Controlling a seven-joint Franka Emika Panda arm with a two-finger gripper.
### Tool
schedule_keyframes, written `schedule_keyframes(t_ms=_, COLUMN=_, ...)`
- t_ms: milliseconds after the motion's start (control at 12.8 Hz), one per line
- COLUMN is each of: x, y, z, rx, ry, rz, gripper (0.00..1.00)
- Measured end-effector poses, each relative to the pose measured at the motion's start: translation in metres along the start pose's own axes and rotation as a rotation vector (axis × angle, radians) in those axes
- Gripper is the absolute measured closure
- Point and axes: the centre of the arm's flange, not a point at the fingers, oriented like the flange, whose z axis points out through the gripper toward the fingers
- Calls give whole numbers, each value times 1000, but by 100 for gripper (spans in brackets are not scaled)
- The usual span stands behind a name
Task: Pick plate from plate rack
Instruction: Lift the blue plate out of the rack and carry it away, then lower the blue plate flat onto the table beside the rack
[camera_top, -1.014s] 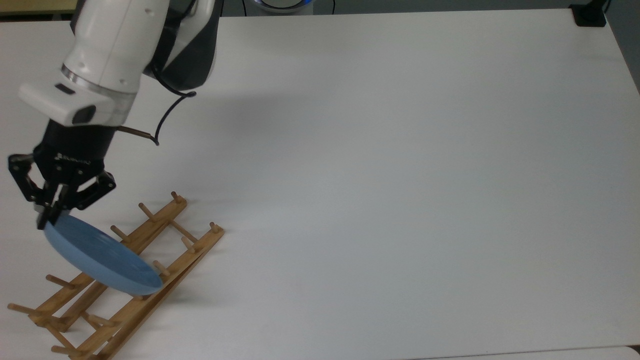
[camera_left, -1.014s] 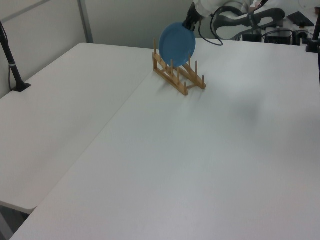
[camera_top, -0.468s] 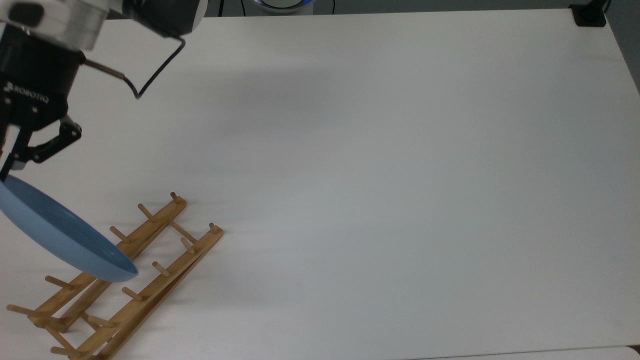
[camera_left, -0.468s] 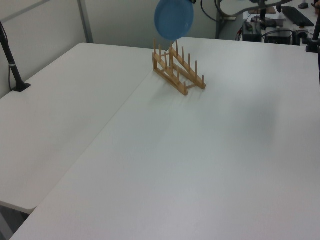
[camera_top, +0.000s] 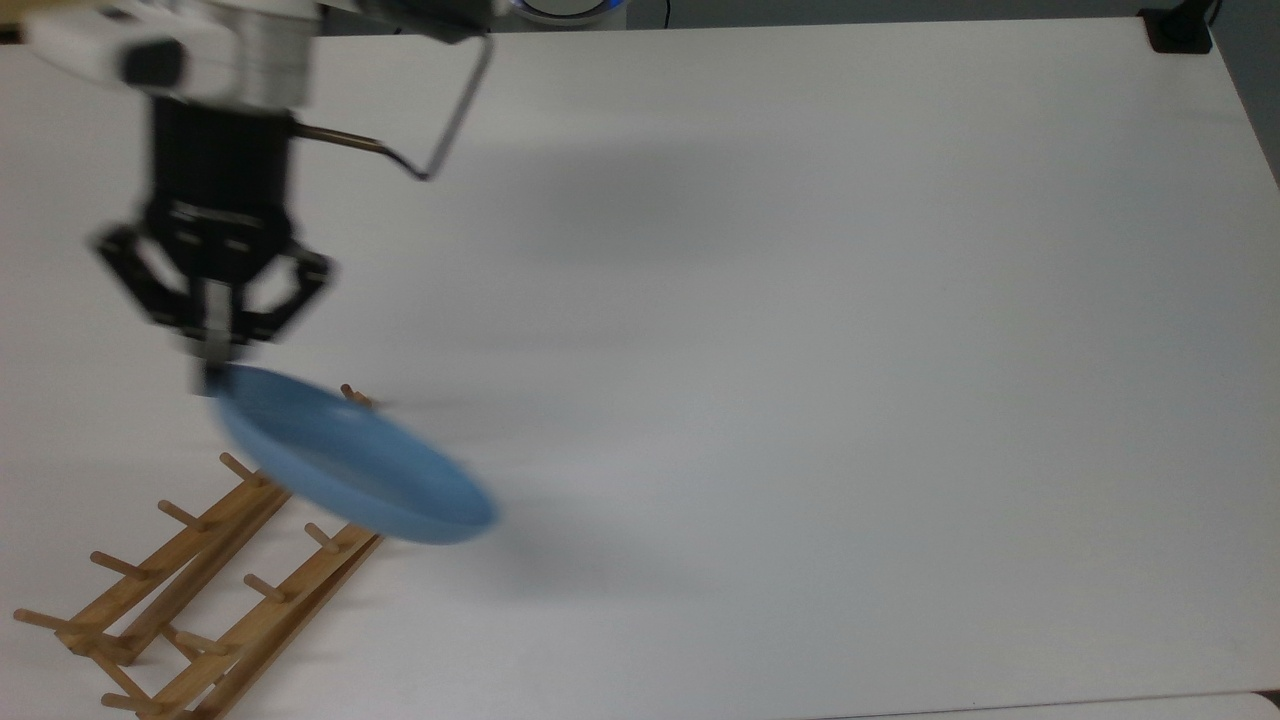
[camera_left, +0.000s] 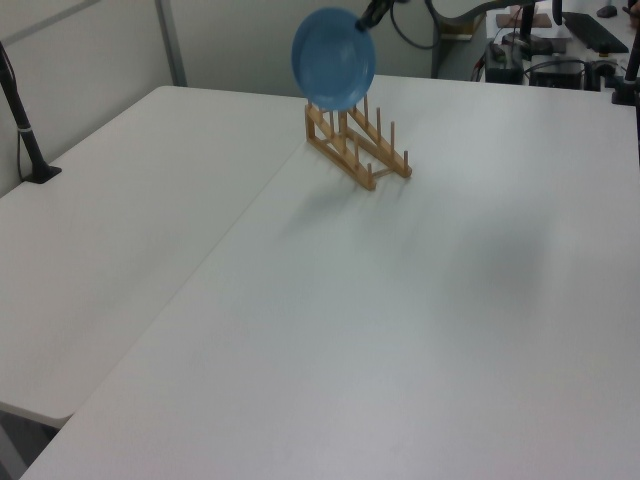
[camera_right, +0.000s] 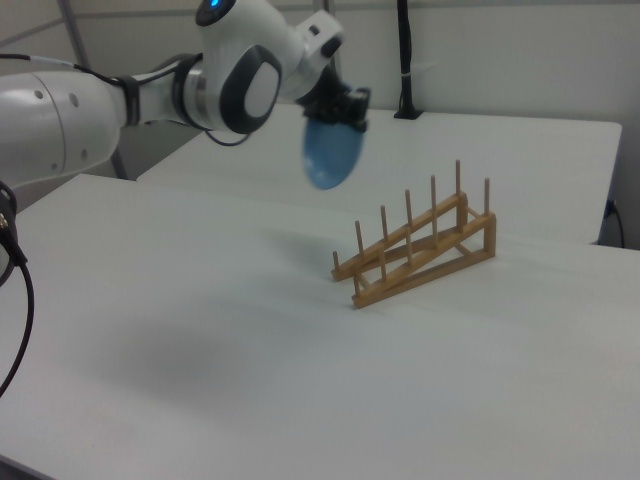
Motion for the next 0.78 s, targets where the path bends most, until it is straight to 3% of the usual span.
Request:
schedule_keyframes(t_ms=312, x=-18, y=-70, z=17, rx=168, ry=-224, rz=111, gripper=94)
schedule_keyframes(t_ms=468, x=-48, y=-99, z=30, rx=242, ry=-432, rz=121, gripper=94)
schedule_keyframes(t_ms=780, x=-116, y=-119, z=53, rx=313, ry=-783, rz=101, gripper=94)
